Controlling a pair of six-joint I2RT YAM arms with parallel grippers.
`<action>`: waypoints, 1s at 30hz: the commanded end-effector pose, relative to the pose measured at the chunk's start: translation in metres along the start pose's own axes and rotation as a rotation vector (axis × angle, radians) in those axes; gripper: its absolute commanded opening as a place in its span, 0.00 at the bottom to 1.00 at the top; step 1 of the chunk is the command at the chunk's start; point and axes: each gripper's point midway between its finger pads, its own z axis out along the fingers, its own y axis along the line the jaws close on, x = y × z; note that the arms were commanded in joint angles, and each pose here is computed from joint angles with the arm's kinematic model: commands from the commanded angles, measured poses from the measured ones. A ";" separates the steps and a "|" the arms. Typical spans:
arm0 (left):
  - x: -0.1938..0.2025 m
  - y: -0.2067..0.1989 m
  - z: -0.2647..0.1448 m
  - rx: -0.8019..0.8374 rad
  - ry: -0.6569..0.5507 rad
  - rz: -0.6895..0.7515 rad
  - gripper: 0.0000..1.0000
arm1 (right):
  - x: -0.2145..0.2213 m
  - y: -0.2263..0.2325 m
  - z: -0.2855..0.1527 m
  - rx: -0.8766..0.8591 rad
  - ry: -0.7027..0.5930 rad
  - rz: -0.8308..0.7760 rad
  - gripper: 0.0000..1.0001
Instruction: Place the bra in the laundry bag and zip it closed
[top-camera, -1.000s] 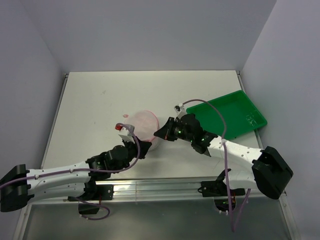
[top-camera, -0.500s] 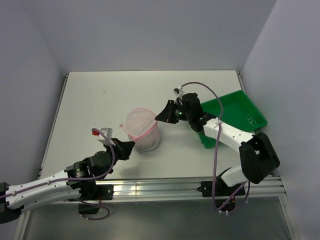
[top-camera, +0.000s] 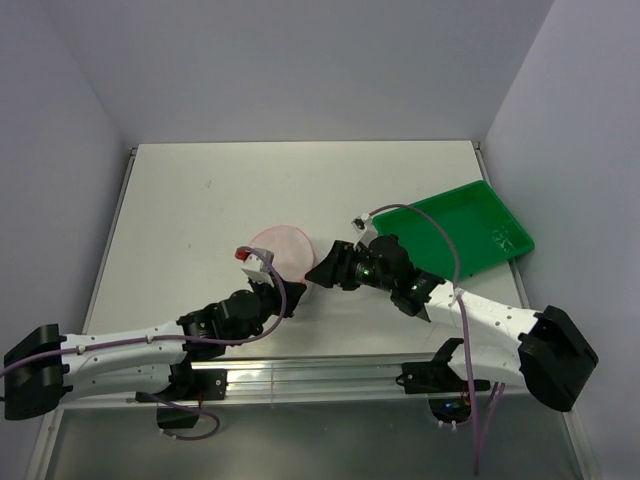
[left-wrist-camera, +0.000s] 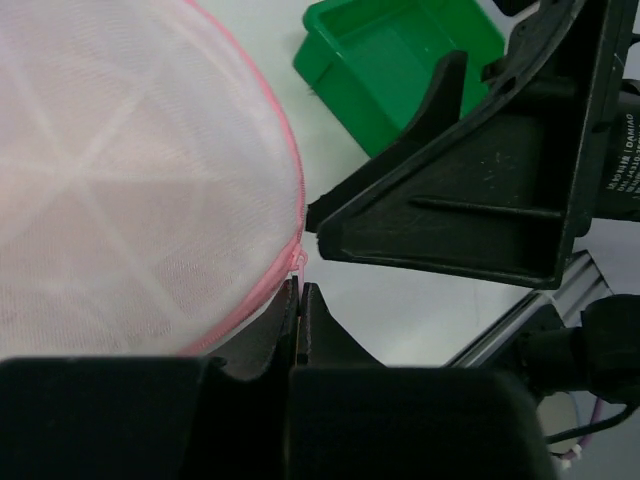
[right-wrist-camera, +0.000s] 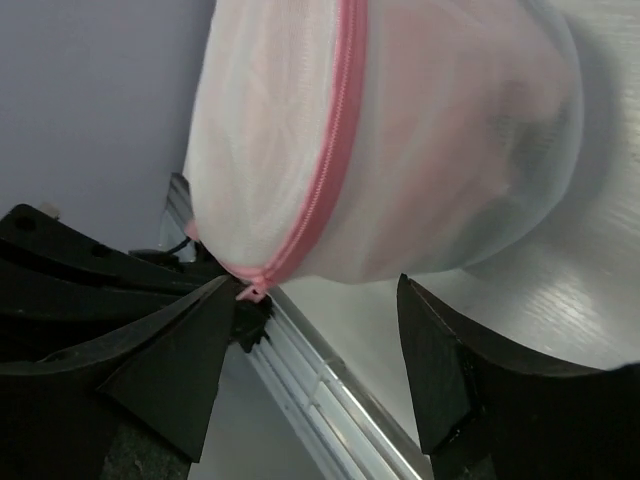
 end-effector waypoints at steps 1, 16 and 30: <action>-0.024 -0.040 0.001 0.136 -0.053 -0.056 0.00 | -0.018 0.030 0.002 -0.098 -0.080 0.016 0.73; -0.030 -0.028 -0.011 0.101 -0.056 -0.027 0.00 | -0.054 0.032 0.031 -0.046 -0.159 0.009 0.01; -0.003 0.062 -0.050 -0.173 -0.011 -0.066 0.00 | -0.113 -0.007 0.033 0.029 -0.213 -0.012 0.00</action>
